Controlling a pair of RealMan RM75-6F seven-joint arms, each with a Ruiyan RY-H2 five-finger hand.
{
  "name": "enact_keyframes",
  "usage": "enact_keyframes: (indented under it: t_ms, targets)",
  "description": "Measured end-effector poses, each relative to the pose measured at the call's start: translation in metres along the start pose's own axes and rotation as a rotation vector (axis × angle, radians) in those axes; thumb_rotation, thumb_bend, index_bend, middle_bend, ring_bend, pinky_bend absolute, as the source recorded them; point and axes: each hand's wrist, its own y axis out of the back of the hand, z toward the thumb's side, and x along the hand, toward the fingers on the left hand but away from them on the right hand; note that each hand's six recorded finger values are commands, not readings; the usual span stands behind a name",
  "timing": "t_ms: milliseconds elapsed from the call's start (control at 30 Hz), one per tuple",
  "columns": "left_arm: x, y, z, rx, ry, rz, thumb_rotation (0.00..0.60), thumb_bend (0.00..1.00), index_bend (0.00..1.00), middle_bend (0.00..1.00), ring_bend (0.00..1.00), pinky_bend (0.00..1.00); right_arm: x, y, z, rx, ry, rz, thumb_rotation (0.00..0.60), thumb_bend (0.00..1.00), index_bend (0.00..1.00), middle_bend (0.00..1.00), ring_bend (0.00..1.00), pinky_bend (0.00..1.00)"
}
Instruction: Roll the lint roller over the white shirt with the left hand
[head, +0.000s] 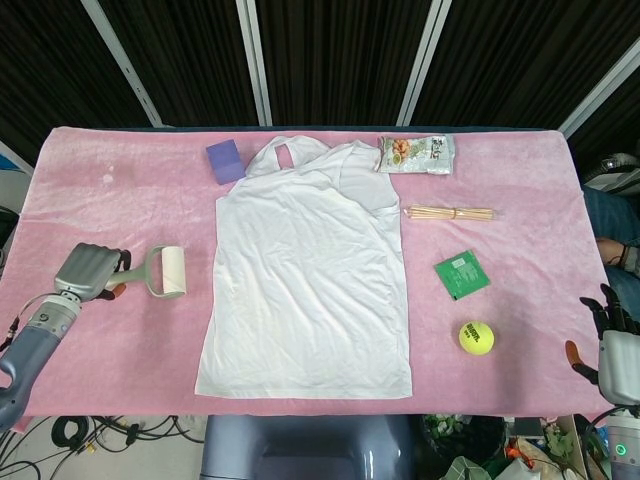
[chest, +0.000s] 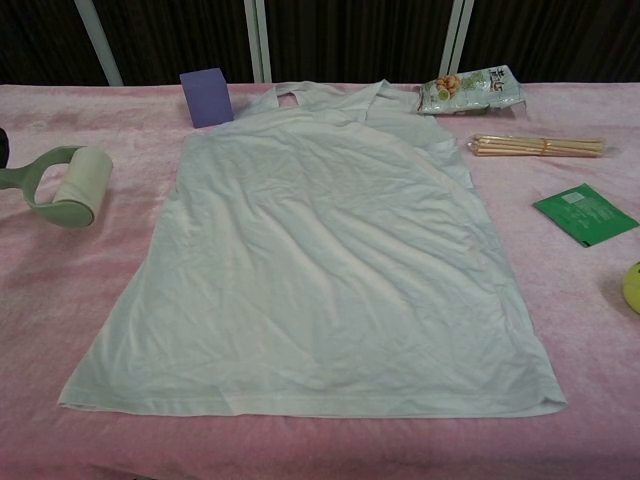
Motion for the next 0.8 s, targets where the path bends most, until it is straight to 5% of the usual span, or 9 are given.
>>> enact_keyframes:
  t_ms: [433,567,700,800]
  targets:
    - [0.013,-0.029,0.017,0.018,-0.104,-0.029,0.600,0.50,0.63,0.60,0.45,0.62,-0.001,0.001,-0.002,-0.004,-0.015,-0.004,0.600,0.26,0.24,0.05,0.23,0.34]
    - [0.017,-0.031,0.020,0.058,-0.105,-0.050,0.600,0.31,0.44,0.45,0.34,0.53,-0.001,0.001,-0.002,-0.005,-0.016,-0.004,0.600,0.26,0.24,0.05,0.23,0.34]
    - [0.018,-0.029,0.017,0.082,-0.089,-0.059,0.600,0.06,0.15,0.20,0.10,0.34,-0.001,0.001,-0.002,-0.007,-0.018,-0.004,0.600,0.26,0.24,0.05,0.23,0.34]
    - [0.018,-0.025,0.012,0.126,-0.068,-0.060,0.600,0.00,0.07,0.08,0.00,0.24,-0.001,0.000,-0.002,-0.010,-0.021,0.001,0.600,0.26,0.24,0.05,0.23,0.34]
